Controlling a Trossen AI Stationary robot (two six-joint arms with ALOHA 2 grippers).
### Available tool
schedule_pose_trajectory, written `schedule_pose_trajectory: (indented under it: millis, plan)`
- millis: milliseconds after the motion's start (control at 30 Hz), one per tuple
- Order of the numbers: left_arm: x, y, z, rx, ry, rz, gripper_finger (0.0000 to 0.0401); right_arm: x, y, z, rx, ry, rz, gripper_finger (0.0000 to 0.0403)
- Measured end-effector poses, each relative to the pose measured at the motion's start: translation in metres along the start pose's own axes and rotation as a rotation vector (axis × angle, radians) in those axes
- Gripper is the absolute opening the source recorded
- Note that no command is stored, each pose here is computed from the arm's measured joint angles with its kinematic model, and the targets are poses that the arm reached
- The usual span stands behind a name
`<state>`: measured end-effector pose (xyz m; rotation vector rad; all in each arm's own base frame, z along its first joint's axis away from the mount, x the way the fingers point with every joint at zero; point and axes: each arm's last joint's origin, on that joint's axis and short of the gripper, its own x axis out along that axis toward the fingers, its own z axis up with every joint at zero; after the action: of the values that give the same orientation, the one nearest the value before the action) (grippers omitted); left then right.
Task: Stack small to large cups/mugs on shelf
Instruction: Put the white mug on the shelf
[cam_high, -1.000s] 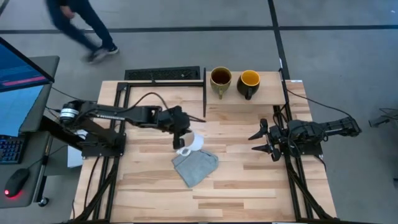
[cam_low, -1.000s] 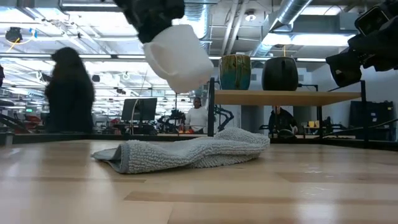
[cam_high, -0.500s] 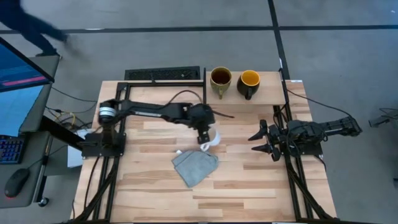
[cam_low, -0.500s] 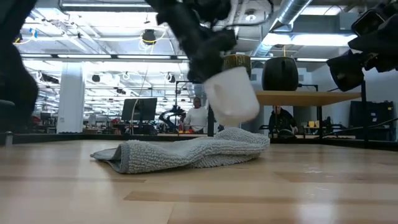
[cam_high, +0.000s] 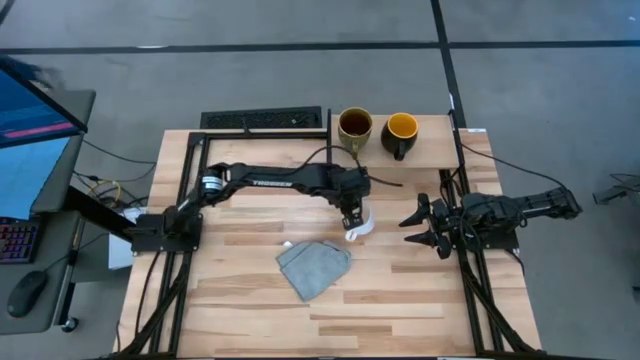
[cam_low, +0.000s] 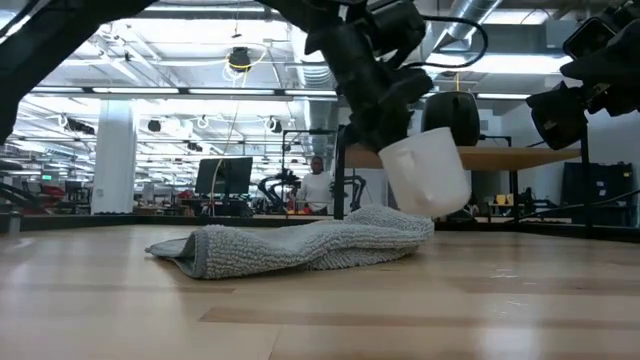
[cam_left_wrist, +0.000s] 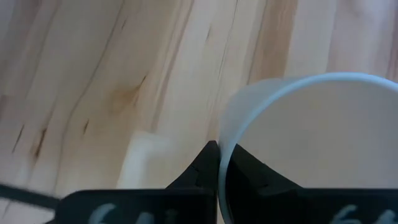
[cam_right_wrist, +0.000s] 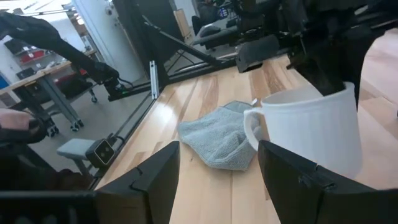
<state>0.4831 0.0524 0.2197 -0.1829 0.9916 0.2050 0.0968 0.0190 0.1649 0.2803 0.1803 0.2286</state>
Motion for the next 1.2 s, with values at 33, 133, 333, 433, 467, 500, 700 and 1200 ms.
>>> schedule_pose_trajectory:
  millis: [33,133,333,433,467,500,700,1200]
  plan:
    - [0.002,0.0,0.001,-0.009,-0.002,0.0,0.0,0.0,0.0,0.0,0.0,0.0,0.0,0.024]
    - [0.007,0.0,-0.002,-0.036,0.024,0.004,0.0,0.0,0.0,0.0,0.0,0.001,0.0,0.024]
    - [0.016,0.0,-0.007,-0.067,0.061,0.013,0.0,0.0,0.001,0.0,0.001,0.011,0.034,0.024]
    - [0.022,0.001,-0.009,-0.073,0.067,0.004,0.0,0.0,0.001,0.0,0.001,0.015,0.045,0.024]
    - [0.021,0.0,-0.009,-0.07,0.067,0.007,0.0,0.0,0.001,0.0,0.001,0.015,0.046,0.024]
    - [0.023,0.0,-0.009,-0.069,0.065,0.007,0.0,0.0,0.001,0.0,0.001,0.015,0.046,0.024]
    - [0.026,-0.001,-0.009,-0.073,0.066,-0.017,0.0022,0.0,0.001,0.0,0.001,0.015,0.046,0.024]
    - [0.026,-0.002,-0.006,-0.076,0.036,-0.029,0.0046,0.0,0.001,0.0,0.002,0.016,0.046,0.024]
